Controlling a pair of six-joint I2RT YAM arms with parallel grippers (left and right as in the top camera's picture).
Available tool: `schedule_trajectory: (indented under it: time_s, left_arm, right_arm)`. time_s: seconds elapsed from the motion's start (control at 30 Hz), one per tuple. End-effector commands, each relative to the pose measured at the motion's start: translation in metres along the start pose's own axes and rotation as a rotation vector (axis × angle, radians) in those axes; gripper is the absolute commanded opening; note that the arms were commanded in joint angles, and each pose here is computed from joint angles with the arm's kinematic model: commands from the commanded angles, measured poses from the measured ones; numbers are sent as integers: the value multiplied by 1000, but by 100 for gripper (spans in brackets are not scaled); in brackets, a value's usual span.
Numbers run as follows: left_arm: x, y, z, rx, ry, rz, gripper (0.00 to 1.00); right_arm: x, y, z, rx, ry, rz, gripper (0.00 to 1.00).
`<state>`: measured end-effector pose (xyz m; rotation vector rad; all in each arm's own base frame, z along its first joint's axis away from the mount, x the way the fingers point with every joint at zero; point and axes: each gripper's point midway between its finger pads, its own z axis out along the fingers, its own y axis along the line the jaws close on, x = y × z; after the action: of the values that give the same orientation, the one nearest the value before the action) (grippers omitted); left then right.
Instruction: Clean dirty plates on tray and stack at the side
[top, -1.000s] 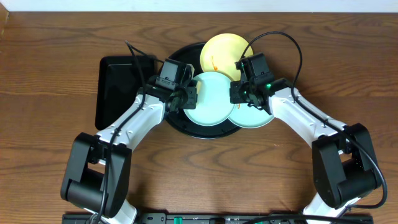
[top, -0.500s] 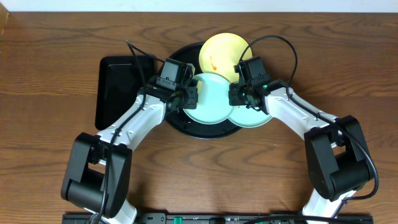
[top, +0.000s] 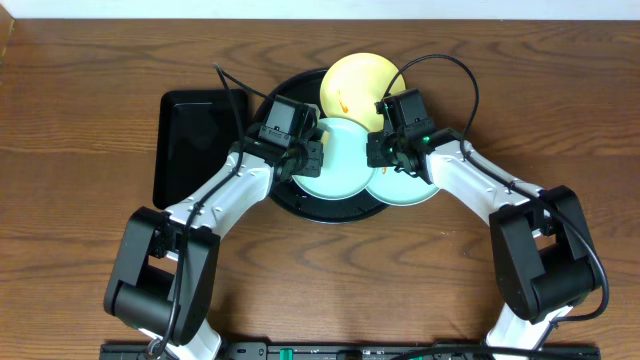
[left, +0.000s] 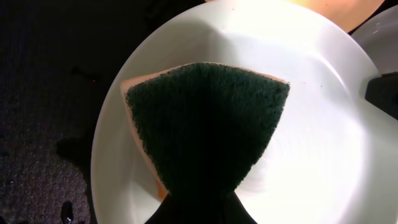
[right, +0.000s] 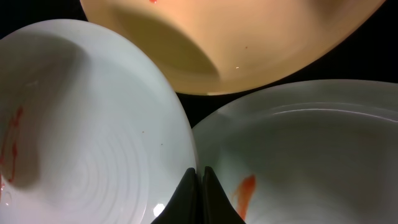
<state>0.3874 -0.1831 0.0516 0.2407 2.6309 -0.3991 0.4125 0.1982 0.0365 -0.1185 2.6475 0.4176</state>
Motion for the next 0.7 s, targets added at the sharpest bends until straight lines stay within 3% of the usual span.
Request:
schedule_trajectory:
  time_s: [0.0,0.3,0.67]
  left_arm:
    - [-5,4,-1,-22,-19,26,7]
    - [-16,-1,-15,-12,-63,45,7]
    - [12,4,-11,-33,41,37,7]
  right_arm:
    - [0,0,1,6,-1,-31,1]
    - [-18,9,-27,20,-71,-96,1]
    - [-16,24,-26,17,-84,-136,1]
